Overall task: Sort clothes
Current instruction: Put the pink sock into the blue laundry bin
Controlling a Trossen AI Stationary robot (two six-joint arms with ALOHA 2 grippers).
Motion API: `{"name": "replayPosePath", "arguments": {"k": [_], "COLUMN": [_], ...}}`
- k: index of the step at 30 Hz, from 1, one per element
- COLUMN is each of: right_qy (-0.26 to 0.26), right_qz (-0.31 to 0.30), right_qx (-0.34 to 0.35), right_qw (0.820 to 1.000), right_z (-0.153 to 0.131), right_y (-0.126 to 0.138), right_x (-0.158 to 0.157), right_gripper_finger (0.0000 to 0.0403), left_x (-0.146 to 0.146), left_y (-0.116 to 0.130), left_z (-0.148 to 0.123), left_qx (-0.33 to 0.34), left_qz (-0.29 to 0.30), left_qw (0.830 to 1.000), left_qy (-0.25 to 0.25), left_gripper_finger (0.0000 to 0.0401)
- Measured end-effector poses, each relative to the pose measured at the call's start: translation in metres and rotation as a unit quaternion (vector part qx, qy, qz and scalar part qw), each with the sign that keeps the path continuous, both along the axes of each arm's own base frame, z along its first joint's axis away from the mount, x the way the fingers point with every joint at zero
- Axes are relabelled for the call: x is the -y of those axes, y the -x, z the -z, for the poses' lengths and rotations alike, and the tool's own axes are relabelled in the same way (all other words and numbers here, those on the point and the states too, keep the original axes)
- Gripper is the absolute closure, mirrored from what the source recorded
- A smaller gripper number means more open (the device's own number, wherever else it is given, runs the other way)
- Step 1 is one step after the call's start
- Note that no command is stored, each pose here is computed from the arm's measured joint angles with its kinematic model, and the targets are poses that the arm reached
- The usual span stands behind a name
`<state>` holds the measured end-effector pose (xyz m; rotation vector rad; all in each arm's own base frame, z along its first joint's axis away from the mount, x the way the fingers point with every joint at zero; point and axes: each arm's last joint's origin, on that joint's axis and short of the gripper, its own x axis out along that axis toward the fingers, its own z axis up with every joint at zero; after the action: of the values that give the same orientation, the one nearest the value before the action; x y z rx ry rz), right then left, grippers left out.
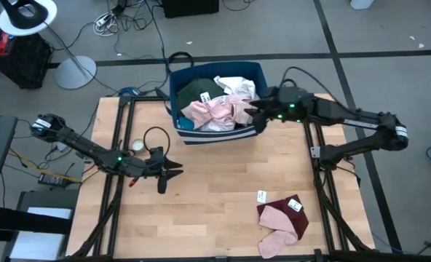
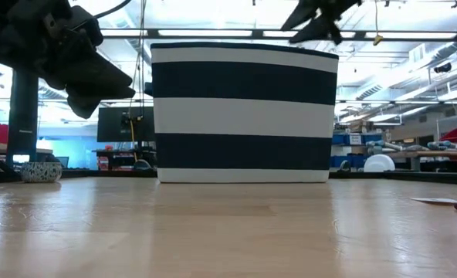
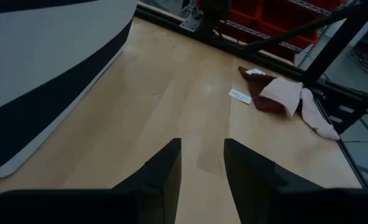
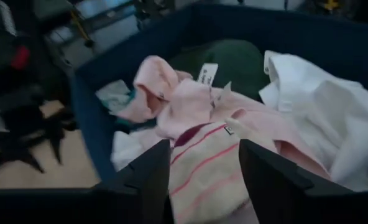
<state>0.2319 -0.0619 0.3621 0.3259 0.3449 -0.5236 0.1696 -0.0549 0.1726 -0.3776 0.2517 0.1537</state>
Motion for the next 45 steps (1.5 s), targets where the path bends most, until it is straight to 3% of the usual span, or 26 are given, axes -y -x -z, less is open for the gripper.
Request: {"name": "replayPosePath", "arguments": {"k": [5,13,25,34,45], "right_qy": [-0.028,-0.107,-0.23,-0.233,-0.255], "right_qz": [-0.027,-0.082,-0.059,-0.063,-0.137], "right_qx": [0.028,-0.039,-0.168,-0.247,-0.289], "right_qw": [0.999,0.99,0.957,0.938,0.913], "right_z": [-0.016,-0.006,0.079,0.127,0.158], "right_y": [0.032,0.064,0.061,0.054,0.047], "right_x": [-0.021,-0.066,-0.13,-0.176,-0.227], "right_gripper_finger": [0.0212,0.0222,0.0222,0.0222,0.0222], "left_x": [0.0,0.0,0.0,0.0,0.0], "left_y": [0.0,0.0,-0.001,-0.001,-0.001], "left_z": [-0.001,-0.001,-0.002,-0.002,-0.002], "left_qx": [0.003,0.006,0.01,0.009,0.01], "left_qz": [0.0,0.0,0.0,0.0,-0.002], "left_qw": [1.0,1.0,1.0,1.0,1.0], "left_qy": [0.001,0.002,0.004,0.004,0.013], "left_gripper_finger": [0.0274,0.0274,0.0274,0.0274,0.0274]}}
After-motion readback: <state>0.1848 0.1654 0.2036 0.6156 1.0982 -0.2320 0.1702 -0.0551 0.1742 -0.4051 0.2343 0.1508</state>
